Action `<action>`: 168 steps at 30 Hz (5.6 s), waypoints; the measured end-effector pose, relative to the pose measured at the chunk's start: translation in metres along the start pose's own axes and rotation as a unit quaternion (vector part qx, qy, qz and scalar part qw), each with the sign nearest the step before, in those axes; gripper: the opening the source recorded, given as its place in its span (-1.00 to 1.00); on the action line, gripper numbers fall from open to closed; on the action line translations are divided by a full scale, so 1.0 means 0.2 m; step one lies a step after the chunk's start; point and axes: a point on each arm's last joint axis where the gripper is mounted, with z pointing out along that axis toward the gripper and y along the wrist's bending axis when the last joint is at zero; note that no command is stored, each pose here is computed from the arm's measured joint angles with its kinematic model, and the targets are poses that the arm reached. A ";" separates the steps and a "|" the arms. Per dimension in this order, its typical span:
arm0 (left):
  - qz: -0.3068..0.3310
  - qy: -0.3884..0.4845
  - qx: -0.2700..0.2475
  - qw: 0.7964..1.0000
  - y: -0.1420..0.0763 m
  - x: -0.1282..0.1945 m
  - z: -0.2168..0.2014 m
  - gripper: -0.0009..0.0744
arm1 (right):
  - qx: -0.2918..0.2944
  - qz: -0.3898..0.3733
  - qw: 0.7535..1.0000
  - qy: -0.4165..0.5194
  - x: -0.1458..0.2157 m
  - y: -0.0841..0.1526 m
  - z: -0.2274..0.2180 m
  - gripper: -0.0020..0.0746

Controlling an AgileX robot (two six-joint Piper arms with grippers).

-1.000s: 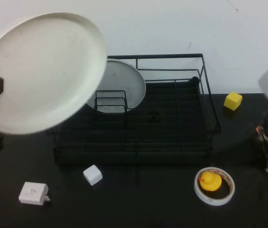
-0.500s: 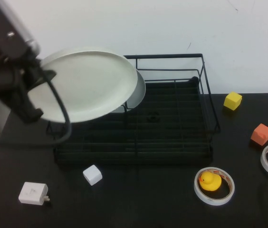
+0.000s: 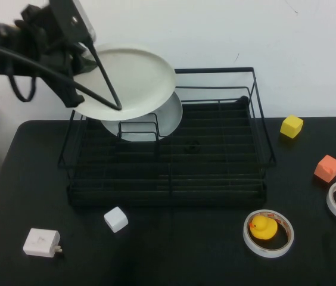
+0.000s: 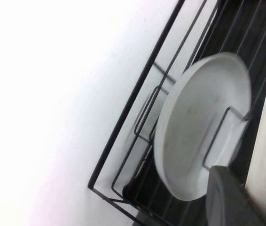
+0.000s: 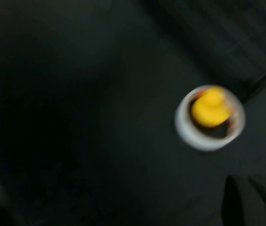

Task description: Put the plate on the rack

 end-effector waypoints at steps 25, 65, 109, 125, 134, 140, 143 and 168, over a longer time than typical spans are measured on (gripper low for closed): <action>0.109 0.023 -0.049 0.993 -0.10 0.15 0.48 -0.74 | 0.061 -0.047 0.996 -0.043 0.02 0.01 -0.04 -0.95; -0.049 -0.039 -0.151 0.987 0.02 -0.01 0.30 -0.31 | 0.073 -0.053 0.995 -0.043 0.02 0.00 -0.04 -0.95; -0.345 -0.278 -0.161 0.882 -1.01 0.29 -1.10 -0.98 | 0.074 0.007 0.991 -0.110 -0.04 0.00 -0.05 -0.95; -0.344 -0.279 -0.160 0.882 -1.01 0.29 -1.10 -0.98 | 0.067 0.008 0.992 -0.109 -0.04 0.01 -0.05 -0.95; -0.344 -0.286 -0.232 0.864 -1.04 0.35 -1.18 -0.98 | 0.067 0.008 0.992 -0.109 -0.04 0.01 -0.05 -0.95; -0.295 -0.311 -0.295 0.854 -1.18 0.46 -1.24 -0.98 | 0.067 0.008 0.992 -0.108 -0.04 0.01 -0.05 -0.95; -0.298 -0.290 -0.301 0.858 -1.21 0.52 -1.19 -0.98 | 0.066 0.009 0.992 -0.109 -0.04 0.01 -0.05 -0.95; -0.513 -0.097 -0.182 0.833 -1.39 0.75 -0.98 -0.98 | 0.063 0.009 0.992 -0.108 -0.03 0.01 -0.05 -0.95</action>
